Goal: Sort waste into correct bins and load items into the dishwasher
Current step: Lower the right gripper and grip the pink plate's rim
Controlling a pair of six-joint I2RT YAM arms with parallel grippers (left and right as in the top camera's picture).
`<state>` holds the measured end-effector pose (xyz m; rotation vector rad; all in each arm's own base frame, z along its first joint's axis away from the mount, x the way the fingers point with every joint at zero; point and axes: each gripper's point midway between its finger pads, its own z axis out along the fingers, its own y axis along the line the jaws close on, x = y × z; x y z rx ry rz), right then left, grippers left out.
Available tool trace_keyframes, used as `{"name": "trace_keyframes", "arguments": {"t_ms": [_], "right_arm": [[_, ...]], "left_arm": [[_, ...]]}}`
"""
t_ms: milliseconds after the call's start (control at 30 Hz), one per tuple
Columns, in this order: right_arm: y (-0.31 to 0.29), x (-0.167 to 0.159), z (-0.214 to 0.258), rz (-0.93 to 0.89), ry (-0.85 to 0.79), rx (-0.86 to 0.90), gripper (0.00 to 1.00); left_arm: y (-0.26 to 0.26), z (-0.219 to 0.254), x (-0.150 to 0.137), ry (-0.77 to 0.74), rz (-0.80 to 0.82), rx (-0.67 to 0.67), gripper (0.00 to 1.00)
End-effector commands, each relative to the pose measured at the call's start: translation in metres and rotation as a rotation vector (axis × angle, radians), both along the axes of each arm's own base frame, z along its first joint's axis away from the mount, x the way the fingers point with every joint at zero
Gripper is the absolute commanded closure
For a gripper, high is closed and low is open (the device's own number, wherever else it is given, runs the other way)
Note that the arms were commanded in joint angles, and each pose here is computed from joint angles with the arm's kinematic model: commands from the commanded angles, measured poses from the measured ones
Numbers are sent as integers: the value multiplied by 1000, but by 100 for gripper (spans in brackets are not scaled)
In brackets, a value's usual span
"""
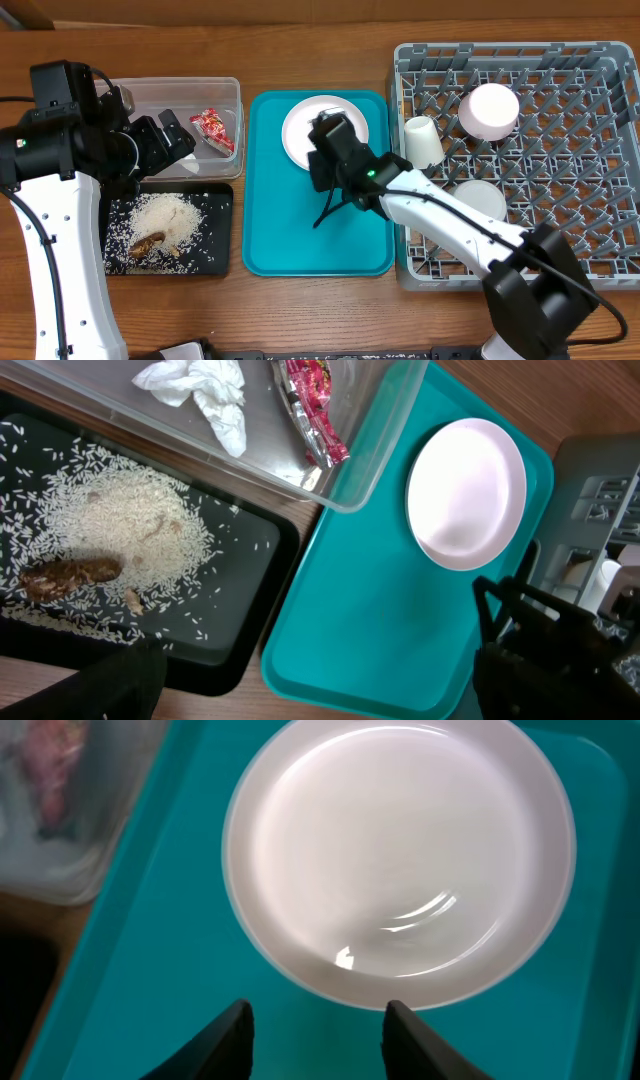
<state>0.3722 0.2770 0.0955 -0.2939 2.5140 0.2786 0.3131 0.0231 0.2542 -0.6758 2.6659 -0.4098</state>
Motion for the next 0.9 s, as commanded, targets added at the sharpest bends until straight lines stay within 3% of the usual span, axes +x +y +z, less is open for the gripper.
{"name": "trace_keyframes", "arguments": {"t_ms": [0, 200, 433, 867], "right_arm": [[-24, 26, 15, -99, -44, -5, 64], [-43, 51, 50, -133, -8, 81, 71], [-53, 65, 78, -130, 5, 42, 71], [-58, 89, -27, -101, 50, -222, 70]], "left_arm": [[-2, 5, 1, -17, -3, -4, 0], [-2, 5, 1, -17, -3, -4, 0], [-2, 5, 1, -17, -3, -4, 0], [-2, 5, 1, -17, -3, -4, 0]]}}
